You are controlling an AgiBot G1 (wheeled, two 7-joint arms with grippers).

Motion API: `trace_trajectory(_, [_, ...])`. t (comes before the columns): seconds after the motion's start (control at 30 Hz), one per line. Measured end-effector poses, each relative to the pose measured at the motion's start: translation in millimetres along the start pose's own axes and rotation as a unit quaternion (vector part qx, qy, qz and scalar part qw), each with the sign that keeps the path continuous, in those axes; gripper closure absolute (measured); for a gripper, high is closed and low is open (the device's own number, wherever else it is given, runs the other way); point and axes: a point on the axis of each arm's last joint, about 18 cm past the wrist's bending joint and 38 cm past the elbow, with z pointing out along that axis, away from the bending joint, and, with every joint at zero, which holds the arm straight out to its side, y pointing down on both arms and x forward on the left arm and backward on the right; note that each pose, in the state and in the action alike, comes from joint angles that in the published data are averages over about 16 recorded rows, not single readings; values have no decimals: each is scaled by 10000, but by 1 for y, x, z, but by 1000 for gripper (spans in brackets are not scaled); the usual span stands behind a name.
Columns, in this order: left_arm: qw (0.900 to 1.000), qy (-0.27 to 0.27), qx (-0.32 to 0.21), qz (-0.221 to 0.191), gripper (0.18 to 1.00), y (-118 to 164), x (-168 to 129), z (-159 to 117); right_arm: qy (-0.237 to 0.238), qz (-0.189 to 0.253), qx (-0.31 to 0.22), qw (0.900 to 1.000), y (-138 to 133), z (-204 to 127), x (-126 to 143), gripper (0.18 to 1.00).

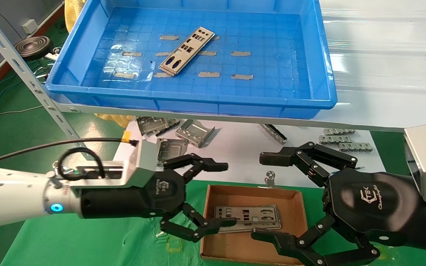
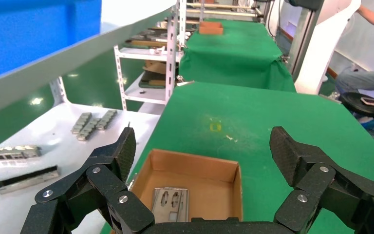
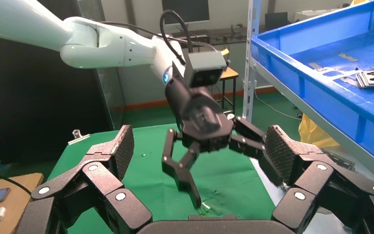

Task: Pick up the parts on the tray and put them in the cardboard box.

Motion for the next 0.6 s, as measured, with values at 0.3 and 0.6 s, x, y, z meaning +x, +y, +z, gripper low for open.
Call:
trace_trajectory(0.3, [9996,-197,162,-91,184,-15,11,-32,0,0,0,10000,0,0,0,178])
trace_trajectory(0.6, [9990,-345,247,-137,184,-34,25,-63,0,0,0,10000,0,0,0,178])
